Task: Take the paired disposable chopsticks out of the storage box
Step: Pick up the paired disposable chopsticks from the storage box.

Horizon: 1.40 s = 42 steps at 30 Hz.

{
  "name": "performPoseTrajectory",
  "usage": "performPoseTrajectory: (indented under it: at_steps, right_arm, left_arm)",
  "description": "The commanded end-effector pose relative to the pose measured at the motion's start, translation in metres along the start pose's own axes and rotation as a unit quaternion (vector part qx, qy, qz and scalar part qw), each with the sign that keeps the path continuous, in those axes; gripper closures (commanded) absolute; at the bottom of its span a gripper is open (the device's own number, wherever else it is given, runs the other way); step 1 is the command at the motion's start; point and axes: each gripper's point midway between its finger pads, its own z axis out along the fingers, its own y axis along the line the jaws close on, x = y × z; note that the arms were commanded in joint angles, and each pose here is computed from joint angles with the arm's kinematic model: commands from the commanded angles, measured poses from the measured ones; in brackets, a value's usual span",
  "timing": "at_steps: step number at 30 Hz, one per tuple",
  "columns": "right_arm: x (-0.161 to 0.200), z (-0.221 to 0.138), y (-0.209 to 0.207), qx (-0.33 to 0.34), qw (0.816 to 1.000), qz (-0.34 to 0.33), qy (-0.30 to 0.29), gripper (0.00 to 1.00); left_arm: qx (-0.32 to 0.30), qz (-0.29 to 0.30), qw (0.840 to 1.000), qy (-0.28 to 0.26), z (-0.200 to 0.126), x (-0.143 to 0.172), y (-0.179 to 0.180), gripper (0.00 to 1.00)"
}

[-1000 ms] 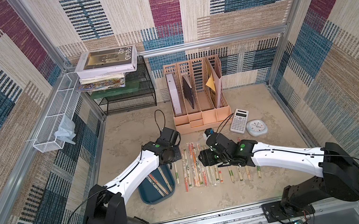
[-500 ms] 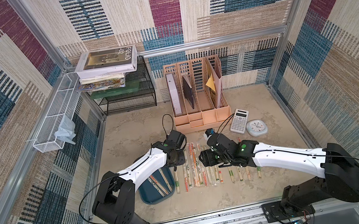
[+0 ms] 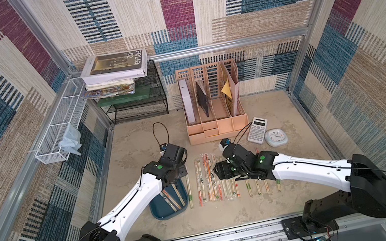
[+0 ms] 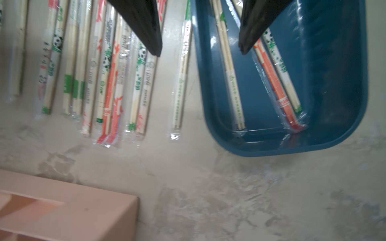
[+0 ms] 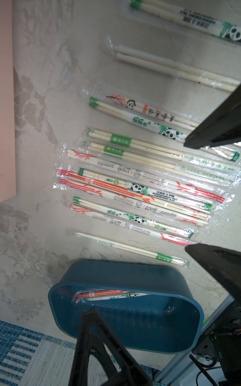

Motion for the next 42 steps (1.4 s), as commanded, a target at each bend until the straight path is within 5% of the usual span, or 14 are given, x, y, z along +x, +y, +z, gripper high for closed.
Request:
performPoseTrajectory:
  at_steps: [1, 12, 32, 42]
  right_arm:
    - [-0.003, -0.004, 0.003, -0.002, 1.0, -0.002, -0.003, 0.25]
    - [0.0, -0.001, 0.017, -0.015, 1.0, -0.013, 0.002, 0.25]
    - [0.004, 0.003, 0.021, -0.01, 1.0, -0.018, 0.007, 0.25]
    - [0.001, 0.002, 0.021, -0.009, 1.0, -0.018, 0.006, 0.25]
  left_arm:
    - [-0.042, -0.058, 0.997, 0.003, 0.002, 0.009, 0.037, 0.41]
    - [-0.042, -0.142, 0.987, 0.067, 0.035, 0.036, 0.071, 0.43]
    - [-0.004, -0.126, 0.983, 0.132, 0.092, 0.041, 0.036, 0.54]
    - [-0.012, -0.12, 0.982, 0.144, 0.102, 0.047, 0.036, 0.83]
